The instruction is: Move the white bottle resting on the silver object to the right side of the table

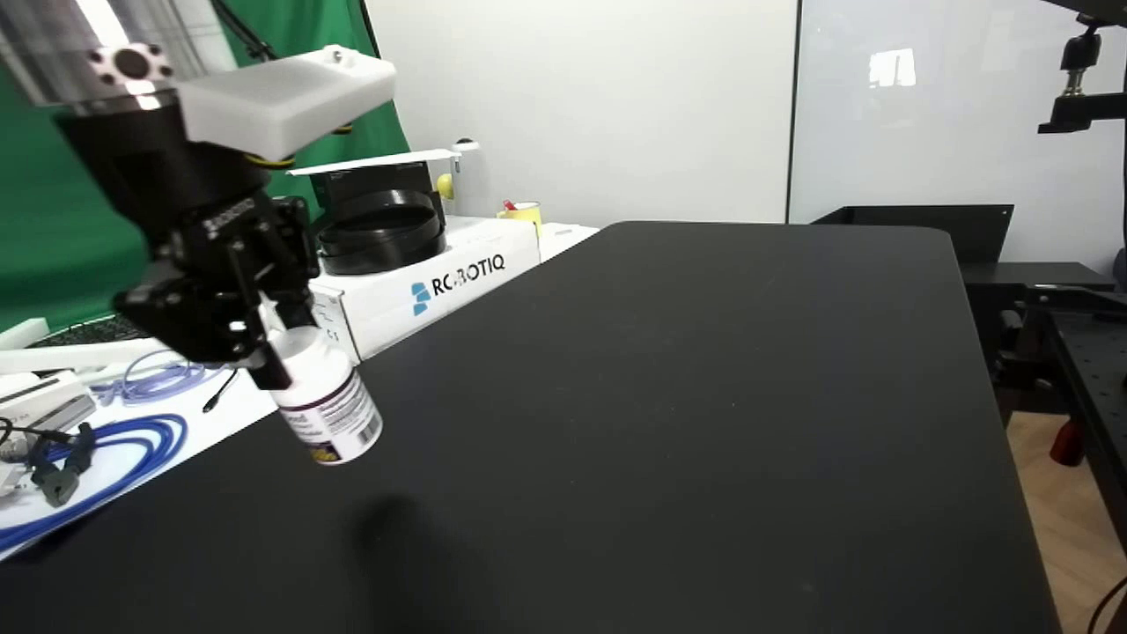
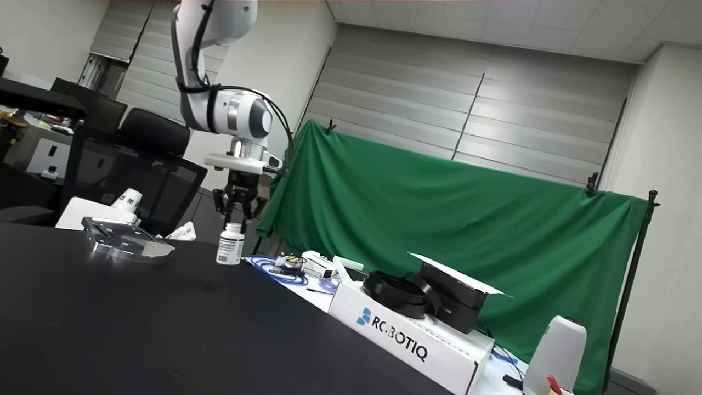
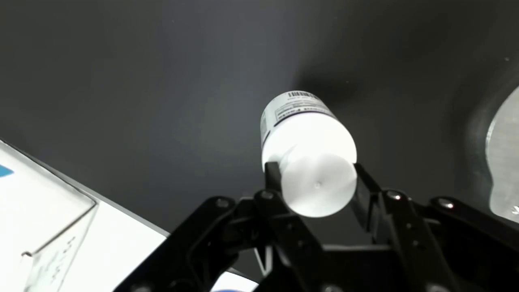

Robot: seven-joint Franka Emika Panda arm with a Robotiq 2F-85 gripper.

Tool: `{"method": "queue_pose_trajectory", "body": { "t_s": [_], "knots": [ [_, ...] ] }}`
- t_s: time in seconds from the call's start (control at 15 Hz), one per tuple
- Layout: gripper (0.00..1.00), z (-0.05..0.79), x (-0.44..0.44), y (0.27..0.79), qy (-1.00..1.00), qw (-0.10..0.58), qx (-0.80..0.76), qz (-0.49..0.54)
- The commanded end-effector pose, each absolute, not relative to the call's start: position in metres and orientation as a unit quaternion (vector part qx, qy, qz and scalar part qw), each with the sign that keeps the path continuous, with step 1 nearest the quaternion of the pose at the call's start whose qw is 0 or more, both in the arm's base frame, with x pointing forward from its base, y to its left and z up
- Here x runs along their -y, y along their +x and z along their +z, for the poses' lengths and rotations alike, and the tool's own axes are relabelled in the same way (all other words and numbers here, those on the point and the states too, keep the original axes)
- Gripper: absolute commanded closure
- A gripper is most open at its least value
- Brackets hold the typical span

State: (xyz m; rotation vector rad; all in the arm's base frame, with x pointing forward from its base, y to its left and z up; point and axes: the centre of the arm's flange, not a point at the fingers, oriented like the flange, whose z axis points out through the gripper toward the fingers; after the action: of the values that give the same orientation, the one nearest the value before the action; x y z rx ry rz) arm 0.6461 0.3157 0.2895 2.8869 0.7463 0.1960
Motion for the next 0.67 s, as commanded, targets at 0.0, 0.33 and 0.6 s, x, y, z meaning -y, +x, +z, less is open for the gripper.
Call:
{"method": "queue_pose_trajectory", "body": {
  "t_s": [0.0,0.33,0.6],
  "knots": [
    [0.81,0.288,-0.255,0.631,0.975,0.081,-0.195,0.066],
    [0.81,0.275,-0.191,0.638,0.984,0.077,-0.146,0.073],
    [0.81,0.262,-0.168,0.641,0.987,0.062,-0.126,0.081]
  ]
}}
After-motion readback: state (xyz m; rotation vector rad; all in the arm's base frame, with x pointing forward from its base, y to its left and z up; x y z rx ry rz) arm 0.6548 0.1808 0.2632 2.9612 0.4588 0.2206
